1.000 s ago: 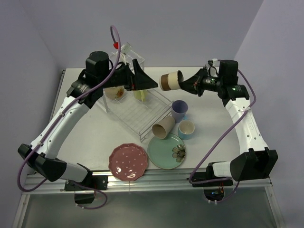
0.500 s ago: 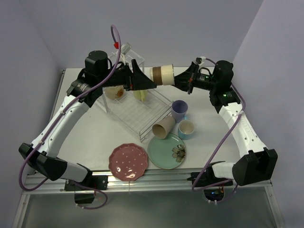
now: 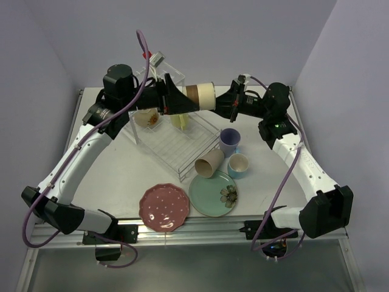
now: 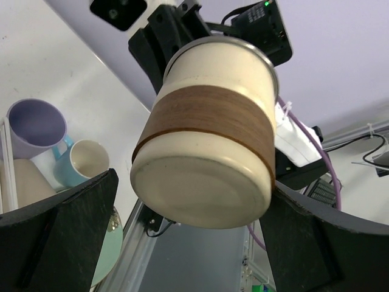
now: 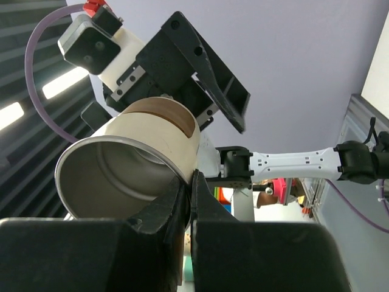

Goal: Load the mixed dishes into the dish rack

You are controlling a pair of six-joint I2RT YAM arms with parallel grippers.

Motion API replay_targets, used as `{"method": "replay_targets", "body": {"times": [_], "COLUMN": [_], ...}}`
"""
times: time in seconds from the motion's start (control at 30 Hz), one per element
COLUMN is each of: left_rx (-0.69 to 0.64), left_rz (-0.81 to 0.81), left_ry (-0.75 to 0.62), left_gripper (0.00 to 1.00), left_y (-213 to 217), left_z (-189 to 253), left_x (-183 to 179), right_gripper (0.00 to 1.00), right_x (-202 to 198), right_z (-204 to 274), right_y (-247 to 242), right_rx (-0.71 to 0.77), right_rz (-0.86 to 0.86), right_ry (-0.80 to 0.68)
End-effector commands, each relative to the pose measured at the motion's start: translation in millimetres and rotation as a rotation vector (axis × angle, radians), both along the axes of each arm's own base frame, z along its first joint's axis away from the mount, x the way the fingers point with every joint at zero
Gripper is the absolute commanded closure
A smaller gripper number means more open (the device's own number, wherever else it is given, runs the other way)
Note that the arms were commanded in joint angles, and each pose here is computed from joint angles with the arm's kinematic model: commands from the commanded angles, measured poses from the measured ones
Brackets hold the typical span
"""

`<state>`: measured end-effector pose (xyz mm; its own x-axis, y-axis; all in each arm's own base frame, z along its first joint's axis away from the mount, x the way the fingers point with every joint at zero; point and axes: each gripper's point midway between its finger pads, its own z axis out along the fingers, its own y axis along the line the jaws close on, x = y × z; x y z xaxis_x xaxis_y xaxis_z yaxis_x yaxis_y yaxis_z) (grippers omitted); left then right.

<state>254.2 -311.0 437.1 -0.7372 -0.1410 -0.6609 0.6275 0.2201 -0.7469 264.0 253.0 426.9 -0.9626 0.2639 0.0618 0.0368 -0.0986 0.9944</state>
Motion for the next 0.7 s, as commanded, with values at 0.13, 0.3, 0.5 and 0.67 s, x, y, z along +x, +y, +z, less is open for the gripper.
{"method": "replay_targets", "body": {"times": [0.13, 0.3, 0.5, 0.67], "left_rx": [-0.123, -0.175, -0.187, -0.183], "left_rz": [0.018, -0.013, -0.030, -0.025], "left_ry": [-0.067, -0.054, -0.062, -0.062], "left_gripper": [0.01, 0.01, 0.07, 0.17], "left_y": [20, 23, 22, 23], "left_z": [32, 38, 42, 43], "left_x": [-3, -8, -10, -11], "right_gripper": [1.00, 1.00, 1.00, 1.00], "right_x": [-26, -26, -21, -15], "right_z": [12, 10, 11, 6], "right_y": [0, 3, 9, 14], "right_rx": [0.056, 0.064, 0.071, 0.053], "right_rz": [0.088, 0.094, 0.097, 0.095], "right_ry": [-0.083, -0.081, -0.081, -0.072]}}
